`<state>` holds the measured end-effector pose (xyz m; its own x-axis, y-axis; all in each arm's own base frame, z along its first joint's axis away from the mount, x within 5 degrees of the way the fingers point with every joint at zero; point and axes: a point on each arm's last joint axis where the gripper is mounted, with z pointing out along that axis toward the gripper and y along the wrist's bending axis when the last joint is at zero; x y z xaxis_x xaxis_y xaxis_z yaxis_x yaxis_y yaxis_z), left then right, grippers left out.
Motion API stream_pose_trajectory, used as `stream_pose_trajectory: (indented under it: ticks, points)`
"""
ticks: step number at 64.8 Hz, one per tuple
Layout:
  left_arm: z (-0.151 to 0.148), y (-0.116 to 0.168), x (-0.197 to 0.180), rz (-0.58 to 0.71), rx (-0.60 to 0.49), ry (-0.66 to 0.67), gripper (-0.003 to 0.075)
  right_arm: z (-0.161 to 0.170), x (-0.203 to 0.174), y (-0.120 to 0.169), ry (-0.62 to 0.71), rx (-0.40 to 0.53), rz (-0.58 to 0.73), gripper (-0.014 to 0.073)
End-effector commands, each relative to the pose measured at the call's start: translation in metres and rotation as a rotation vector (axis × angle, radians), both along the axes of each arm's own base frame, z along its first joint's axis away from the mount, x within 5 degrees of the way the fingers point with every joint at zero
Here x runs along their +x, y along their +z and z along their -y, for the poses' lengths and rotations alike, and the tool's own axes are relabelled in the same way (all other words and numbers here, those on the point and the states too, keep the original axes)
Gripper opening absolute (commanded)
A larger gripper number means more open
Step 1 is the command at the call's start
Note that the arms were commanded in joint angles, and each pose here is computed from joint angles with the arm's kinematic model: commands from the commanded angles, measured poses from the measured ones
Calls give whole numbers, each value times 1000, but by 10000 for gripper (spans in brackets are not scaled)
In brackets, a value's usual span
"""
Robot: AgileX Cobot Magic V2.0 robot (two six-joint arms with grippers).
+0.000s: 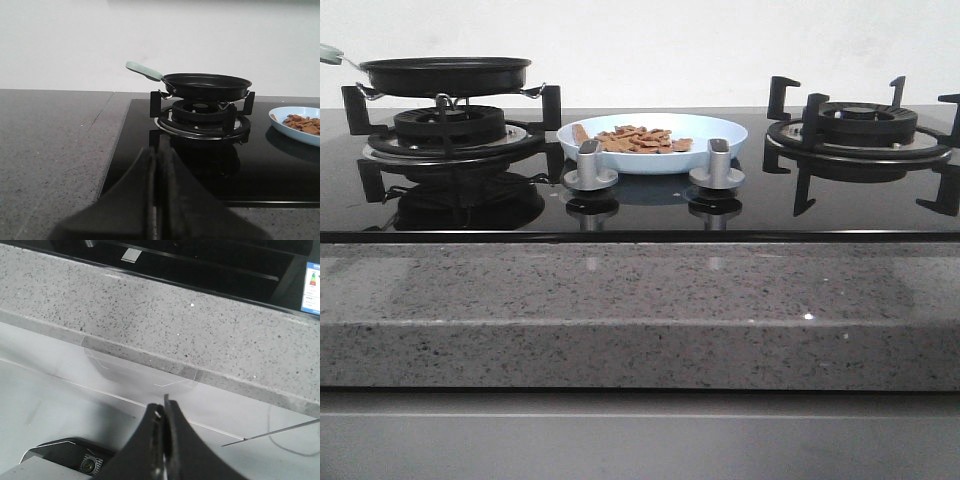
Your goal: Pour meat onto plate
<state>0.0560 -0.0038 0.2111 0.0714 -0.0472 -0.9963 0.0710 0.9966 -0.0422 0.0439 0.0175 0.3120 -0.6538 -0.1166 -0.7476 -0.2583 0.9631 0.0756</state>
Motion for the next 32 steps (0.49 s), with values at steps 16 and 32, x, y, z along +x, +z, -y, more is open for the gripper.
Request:
stream_pose_trajectory:
  ticks: [16, 32]
  points:
    - [-1, 7, -2, 98, -24, 5, -20, 0, 4, 10, -13, 13, 69, -120]
    - [-1, 7, -2, 98, -24, 5, -20, 5, 0, 2, -66, 16, 203, -120]
